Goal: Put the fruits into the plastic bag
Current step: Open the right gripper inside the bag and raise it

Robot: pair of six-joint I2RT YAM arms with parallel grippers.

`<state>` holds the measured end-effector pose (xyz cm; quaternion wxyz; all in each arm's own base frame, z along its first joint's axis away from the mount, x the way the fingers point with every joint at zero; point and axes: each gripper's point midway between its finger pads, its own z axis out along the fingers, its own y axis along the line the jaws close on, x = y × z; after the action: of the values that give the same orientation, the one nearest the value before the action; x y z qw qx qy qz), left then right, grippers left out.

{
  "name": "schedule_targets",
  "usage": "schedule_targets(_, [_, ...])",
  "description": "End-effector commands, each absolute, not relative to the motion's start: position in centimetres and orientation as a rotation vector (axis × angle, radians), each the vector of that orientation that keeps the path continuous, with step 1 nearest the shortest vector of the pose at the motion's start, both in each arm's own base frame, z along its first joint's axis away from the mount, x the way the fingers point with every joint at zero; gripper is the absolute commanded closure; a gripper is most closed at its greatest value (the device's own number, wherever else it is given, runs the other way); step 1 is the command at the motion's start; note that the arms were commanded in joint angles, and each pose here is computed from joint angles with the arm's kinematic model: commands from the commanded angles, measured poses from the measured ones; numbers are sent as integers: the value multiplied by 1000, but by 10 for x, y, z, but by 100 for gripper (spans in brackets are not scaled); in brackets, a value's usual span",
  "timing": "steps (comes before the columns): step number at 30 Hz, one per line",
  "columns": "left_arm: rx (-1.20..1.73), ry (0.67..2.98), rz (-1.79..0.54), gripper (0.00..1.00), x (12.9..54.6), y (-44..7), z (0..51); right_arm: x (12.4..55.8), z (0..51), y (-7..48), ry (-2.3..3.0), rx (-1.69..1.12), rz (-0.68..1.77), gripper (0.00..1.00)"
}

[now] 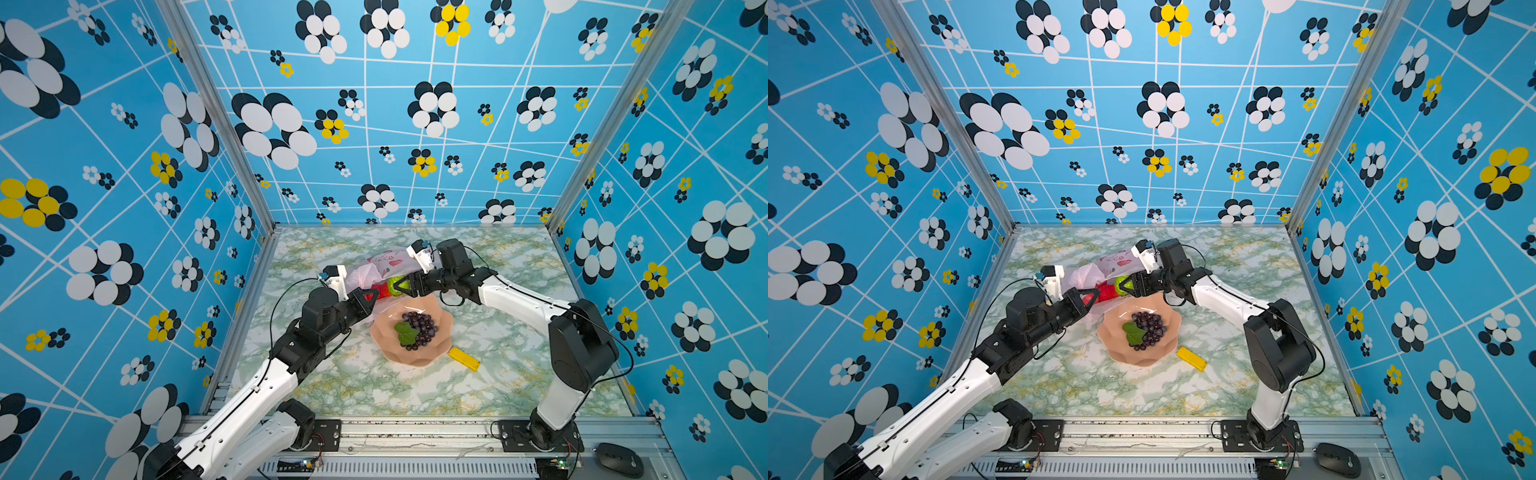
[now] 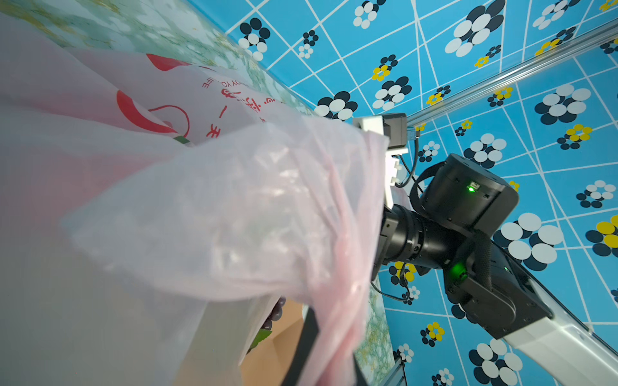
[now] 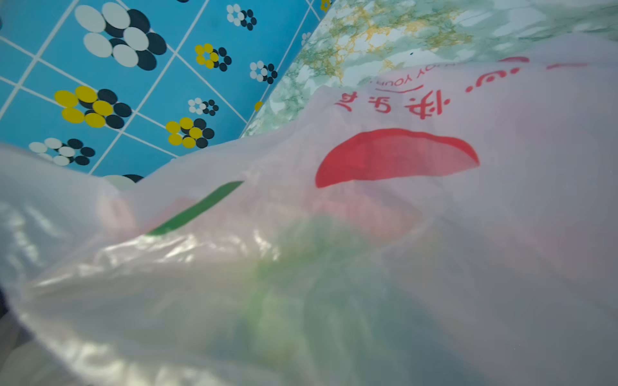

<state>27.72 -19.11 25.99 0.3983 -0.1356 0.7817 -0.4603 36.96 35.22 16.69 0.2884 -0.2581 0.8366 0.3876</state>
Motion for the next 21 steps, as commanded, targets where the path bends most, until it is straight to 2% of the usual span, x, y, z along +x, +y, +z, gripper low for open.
schedule_targets(1, [-349, 1988, -1143, 100, 274, -188, 256, 391, 158, 346, 2259, -671, 937, 38])
schedule_targets(5, [-350, 1987, -1139, 100, 272, -186, 257, 414, 152, 340, 2259, -588, 892, 34])
schedule_targets(10, [-357, 1983, -1134, 100, 272, -184, 256, 420, 159, 331, 2218, -557, 837, 1])
schedule_targets(21, [-362, 1989, -1150, 100, 276, -189, 252, 378, 244, 318, 2001, -565, 961, 1])
